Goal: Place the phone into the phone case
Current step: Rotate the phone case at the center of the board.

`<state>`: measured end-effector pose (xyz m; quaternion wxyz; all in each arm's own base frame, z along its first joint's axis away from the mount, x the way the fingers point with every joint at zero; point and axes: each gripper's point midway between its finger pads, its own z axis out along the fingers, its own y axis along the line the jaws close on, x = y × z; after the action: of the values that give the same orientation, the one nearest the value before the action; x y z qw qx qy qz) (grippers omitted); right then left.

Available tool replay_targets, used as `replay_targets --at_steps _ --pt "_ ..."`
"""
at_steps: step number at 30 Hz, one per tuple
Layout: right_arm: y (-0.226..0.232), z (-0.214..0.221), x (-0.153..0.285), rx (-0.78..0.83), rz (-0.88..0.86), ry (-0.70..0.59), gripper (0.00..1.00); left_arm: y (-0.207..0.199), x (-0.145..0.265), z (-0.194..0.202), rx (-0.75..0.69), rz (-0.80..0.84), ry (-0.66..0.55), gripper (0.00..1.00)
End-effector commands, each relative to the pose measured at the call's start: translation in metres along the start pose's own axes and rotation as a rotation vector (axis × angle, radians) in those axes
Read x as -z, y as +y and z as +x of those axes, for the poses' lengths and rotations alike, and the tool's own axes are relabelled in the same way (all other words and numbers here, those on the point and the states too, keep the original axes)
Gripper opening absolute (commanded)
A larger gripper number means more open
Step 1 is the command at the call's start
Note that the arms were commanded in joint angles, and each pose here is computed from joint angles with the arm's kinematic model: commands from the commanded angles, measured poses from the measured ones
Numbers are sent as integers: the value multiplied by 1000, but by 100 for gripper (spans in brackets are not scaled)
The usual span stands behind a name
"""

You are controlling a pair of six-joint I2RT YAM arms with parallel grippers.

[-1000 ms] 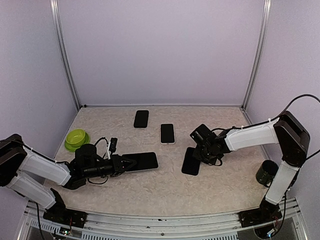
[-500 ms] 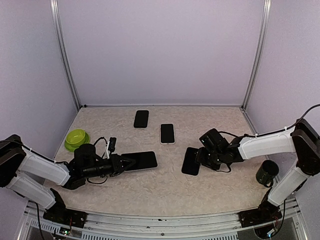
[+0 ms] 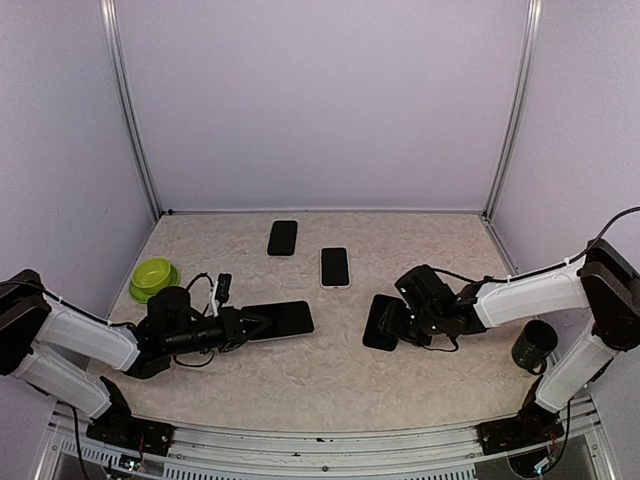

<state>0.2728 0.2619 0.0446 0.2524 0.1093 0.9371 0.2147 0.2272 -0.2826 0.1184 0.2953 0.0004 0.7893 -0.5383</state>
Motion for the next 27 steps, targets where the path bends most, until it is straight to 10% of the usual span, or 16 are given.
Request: replay_targets --at_steps 1,27 --pt "5 11 -5 21 12 24 55 -30 2 -22 -45 92 -64 0" --pt "58 30 -37 113 -100 106 54 -32 6 -29 -56 91 -87 0"
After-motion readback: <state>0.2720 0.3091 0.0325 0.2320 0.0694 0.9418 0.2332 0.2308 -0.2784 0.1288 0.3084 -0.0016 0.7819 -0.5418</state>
